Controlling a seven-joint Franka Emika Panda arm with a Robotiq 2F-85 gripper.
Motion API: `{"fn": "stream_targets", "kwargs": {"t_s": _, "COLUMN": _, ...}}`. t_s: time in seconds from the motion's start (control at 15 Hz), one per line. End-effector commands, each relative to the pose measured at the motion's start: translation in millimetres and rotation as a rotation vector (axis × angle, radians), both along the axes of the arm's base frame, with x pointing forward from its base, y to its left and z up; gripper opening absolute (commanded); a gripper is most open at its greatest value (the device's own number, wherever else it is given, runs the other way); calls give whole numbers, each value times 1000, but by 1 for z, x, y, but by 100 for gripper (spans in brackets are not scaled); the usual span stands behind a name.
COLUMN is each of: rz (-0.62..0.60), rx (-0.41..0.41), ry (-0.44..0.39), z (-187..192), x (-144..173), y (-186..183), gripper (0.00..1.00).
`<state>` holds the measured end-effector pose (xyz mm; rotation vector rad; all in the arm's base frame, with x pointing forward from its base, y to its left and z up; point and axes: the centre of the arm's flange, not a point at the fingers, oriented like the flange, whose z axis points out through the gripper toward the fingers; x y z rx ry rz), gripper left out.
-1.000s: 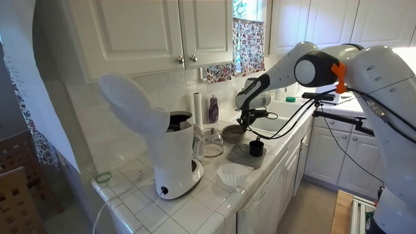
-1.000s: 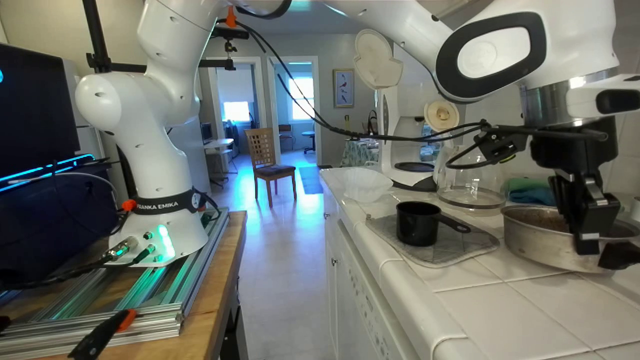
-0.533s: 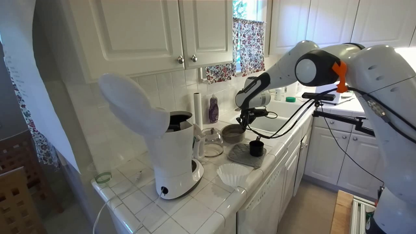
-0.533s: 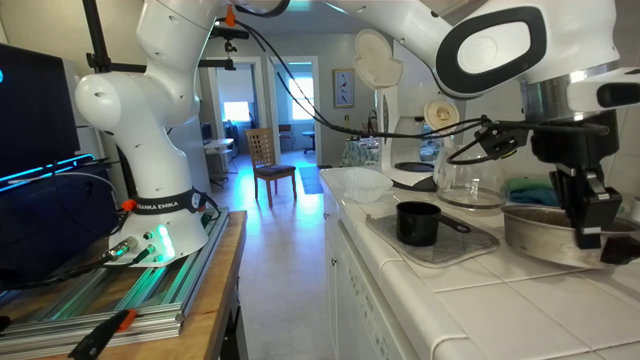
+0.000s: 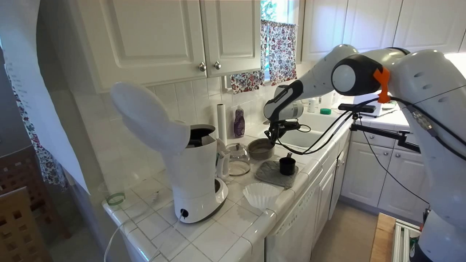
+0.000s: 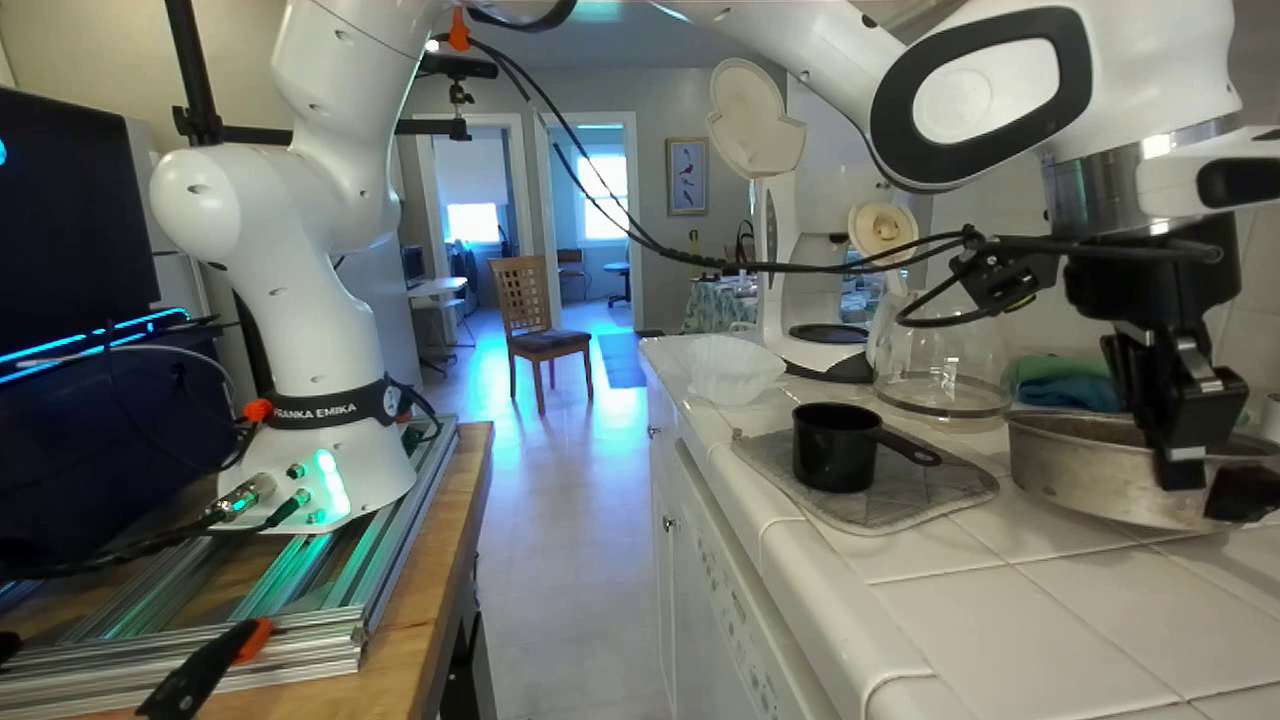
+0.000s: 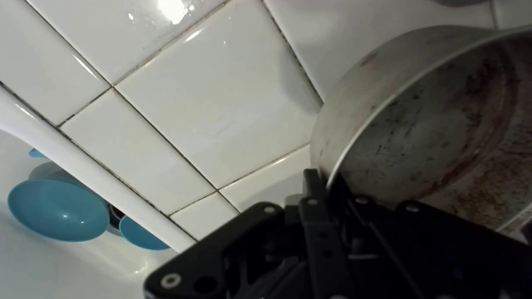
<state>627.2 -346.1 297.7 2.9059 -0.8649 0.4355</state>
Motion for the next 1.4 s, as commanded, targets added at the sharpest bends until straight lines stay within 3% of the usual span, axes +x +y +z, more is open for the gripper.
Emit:
{"fn": "stream_targets", "kwargs": {"t_s": 0.0, "rz": 25, "rx": 25, "ry": -48, "z": 15, "x": -18, "y": 8, "gripper": 2}}
{"fn": "stream_targets", "kwargs": {"t_s": 0.67, "rz": 41, "rx": 29, "ry": -87, "z": 40, "x": -35, "y": 14, "gripper": 2}}
{"fn": "stream_targets", "kwargs": {"t_s": 1.33, "rz": 97, "rx": -34, "ry": -131, "z": 90, "x": -60, "y": 37, "gripper": 2}}
